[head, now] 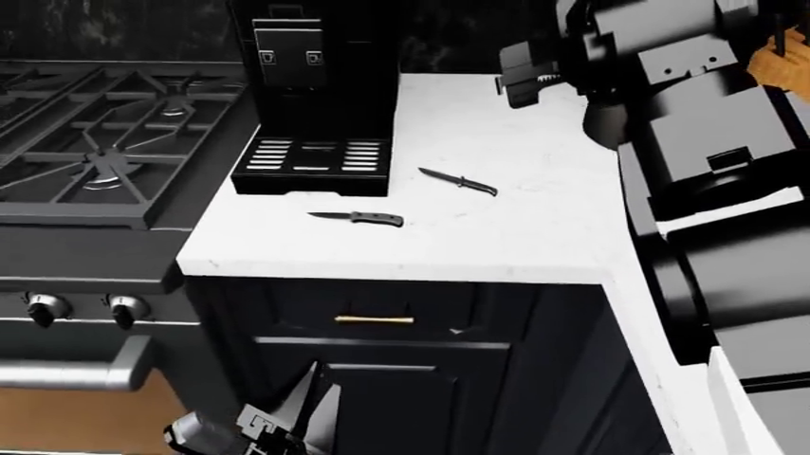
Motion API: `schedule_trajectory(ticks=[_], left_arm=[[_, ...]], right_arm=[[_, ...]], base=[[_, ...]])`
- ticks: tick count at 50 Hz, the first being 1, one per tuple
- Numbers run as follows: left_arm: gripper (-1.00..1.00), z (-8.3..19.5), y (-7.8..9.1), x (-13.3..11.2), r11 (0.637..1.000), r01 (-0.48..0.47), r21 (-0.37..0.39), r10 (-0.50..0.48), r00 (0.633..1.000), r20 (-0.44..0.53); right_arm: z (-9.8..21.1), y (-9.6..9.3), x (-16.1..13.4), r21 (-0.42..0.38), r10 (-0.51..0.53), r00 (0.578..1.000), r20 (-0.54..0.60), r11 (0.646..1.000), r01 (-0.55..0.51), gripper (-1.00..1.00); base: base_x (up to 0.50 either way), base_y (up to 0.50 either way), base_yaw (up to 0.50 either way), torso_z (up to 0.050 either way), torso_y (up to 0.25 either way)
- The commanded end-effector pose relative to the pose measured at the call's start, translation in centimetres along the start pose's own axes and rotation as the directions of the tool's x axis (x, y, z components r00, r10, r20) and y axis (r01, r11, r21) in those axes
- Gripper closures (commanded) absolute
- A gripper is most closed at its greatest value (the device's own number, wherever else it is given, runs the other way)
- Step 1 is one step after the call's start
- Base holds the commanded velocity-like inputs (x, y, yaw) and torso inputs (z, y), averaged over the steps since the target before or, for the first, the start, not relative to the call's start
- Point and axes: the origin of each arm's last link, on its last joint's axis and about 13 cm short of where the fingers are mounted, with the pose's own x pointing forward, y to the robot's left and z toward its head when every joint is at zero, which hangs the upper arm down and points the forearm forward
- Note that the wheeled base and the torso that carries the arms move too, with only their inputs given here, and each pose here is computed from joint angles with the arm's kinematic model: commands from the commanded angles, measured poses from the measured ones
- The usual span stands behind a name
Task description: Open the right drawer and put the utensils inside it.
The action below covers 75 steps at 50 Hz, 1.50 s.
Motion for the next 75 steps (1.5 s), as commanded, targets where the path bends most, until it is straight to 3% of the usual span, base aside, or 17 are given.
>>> schedule_trajectory(ticks=[1,8,19,21,22,47,55,61,63,75], left_arm=[[-1.0,0.1,0.1,0.0,1.0,-0.006,0.003,0.006,1.0,0.0],[-1.0,-0.1,0.0,0.0,1.0,-0.007,0.006,0.007,1.0,-0.002],[-1.0,-0.1,-0.1,0.0,1.0,-0.006,0.01,0.006,1.0,-0.005],[-1.0,-0.1,-0.1,0.0,1.0,-0.007,0.009,0.007,1.0,-0.005],[-1.0,-0.1,-0.1,0.0,1.0,-0.006,0.008,0.006,1.0,-0.005],[-1.0,0.0,0.1,0.0,1.0,-0.011,0.008,0.011,1.0,-0.005],[-1.0,-0.1,0.2,0.0,1.0,-0.016,0.006,0.016,1.0,-0.008],[-1.0,-0.1,0.2,0.0,1.0,-0.028,0.005,0.028,1.0,-0.01],[-1.0,-0.1,0.2,0.0,1.0,-0.03,0.006,0.03,1.0,-0.01],[-1.0,-0.1,0.3,0.0,0.999,-0.031,0.006,0.031,0.999,-0.009]], right_arm=[[-0.3,0.3,0.3,-0.016,-0.017,1.0,0.001,1.0,0.017,-1.0],[-0.7,0.6,0.4,-0.039,-0.031,0.999,-0.017,0.999,0.03,-1.0],[-1.3,0.3,0.7,-0.03,-0.048,0.998,-0.046,0.998,0.047,-1.0],[-1.4,0.2,0.7,-0.001,-0.089,0.995,-0.052,0.996,0.089,-1.0],[-1.8,0.1,0.6,0.009,-0.15,0.982,-0.117,0.988,0.152,-1.0],[-2.2,-0.1,1.0,0.074,-0.095,0.989,-0.112,0.992,0.103,-1.0],[-2.4,-0.1,1.1,0.054,-0.146,0.982,-0.123,0.987,0.153,-1.0],[-2.4,0.0,1.1,0.048,-0.146,0.982,-0.119,0.987,0.153,-1.0],[-2.2,-0.1,1.1,0.094,-0.107,0.989,-0.098,0.989,0.116,-1.0],[-2.6,-0.1,1.2,0.075,-0.148,0.98,-0.134,0.984,0.159,-1.0]], base=[[0.0,0.0,0.5,0.0,0.0],[0.0,0.0,0.5,0.0,0.0],[0.0,0.0,0.5,0.0,0.0],[0.0,0.0,0.5,0.0,0.0],[-0.03,0.15,0.0,0.0,0.0],[0.21,-0.13,0.0,0.0,0.0],[0.31,0.05,0.0,0.0,0.0],[0.0,0.0,0.0,0.0,0.0],[0.0,0.0,0.0,0.0,0.0],[0.33,0.05,0.0,0.0,0.001]])
